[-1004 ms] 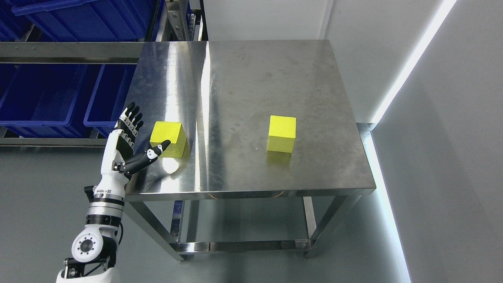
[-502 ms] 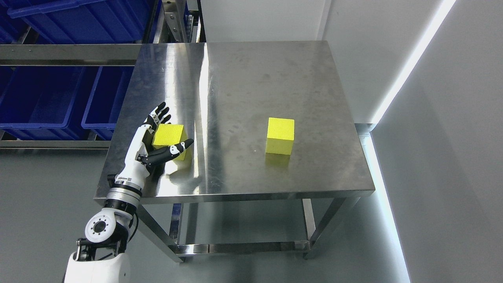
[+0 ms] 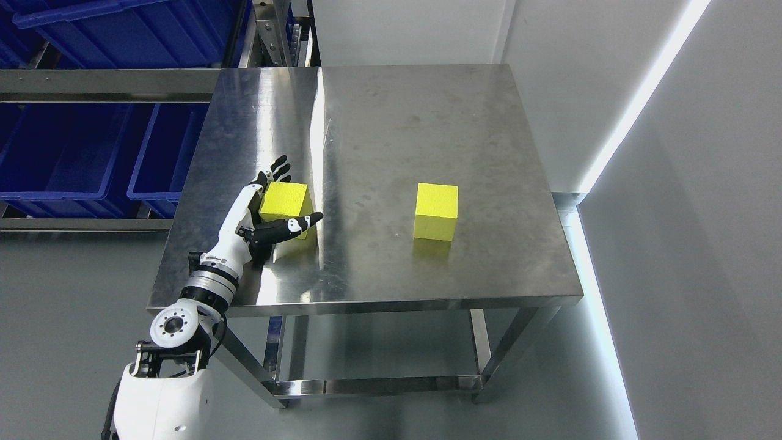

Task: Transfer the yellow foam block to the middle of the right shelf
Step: 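Reach the left hand to the nearer yellow foam cube and grasp it, then lift the yellow cube with the left hand and raise it up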

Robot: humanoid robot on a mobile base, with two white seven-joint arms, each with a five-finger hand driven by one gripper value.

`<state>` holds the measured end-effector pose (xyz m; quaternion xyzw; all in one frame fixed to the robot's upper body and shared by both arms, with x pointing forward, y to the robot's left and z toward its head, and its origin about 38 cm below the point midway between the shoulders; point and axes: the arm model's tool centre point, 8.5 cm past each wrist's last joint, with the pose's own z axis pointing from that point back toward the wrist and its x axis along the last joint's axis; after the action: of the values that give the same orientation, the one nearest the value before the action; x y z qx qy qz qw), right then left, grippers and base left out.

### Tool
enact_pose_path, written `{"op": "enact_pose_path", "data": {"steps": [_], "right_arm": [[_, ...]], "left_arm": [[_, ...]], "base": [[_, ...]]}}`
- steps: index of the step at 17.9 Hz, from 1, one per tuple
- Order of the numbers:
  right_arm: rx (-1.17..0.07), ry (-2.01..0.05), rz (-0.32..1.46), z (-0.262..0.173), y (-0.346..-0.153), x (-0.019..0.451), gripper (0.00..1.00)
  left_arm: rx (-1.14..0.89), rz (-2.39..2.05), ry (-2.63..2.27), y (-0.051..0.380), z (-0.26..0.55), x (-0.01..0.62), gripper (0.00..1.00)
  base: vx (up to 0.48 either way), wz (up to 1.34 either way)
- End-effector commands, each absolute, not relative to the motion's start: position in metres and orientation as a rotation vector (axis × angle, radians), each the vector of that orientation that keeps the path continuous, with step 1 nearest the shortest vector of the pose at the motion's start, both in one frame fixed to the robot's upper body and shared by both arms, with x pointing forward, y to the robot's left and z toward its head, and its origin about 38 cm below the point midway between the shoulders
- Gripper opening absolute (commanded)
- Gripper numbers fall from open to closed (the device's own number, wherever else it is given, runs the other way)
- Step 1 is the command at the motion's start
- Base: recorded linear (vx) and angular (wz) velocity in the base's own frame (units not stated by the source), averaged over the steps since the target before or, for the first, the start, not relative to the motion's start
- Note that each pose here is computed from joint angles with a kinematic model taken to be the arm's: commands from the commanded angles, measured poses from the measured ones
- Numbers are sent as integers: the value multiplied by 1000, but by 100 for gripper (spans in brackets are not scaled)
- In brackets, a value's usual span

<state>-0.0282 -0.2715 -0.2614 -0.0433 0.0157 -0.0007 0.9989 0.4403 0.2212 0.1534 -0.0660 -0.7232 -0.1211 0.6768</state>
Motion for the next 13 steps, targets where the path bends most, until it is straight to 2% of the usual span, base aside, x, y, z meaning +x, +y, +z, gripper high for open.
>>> {"op": "enact_pose_path", "data": {"steps": [1,4,5,7,8,13], "right_arm": [[-105,13,-4,-261,-283,-22,100],[-105,13,-3,-261,-283,-22,100],[-105,13,-4,-261,-283,-22,100],[-105,13,-4,-261,-283,-22,100],[-105,13,-4,-261,-283,-22,100],[-105,13,-4,-261,-283,-22,100]], "left_arm": [[-109,-288,-1538,233,129,444,82],[-78,-246,-1576,252,131,442,56],[-56,-230,-1619,261,134,440,41],[-11,-217,-1725,278,134,427,5],[-4,-219,-1748,280,130,424,0],[-45,-166,-1817,284,143,421,1]], "base": [[0,0],[-2,28],[0,0],[0,0],[-7,-65],[-3,-20]]}}
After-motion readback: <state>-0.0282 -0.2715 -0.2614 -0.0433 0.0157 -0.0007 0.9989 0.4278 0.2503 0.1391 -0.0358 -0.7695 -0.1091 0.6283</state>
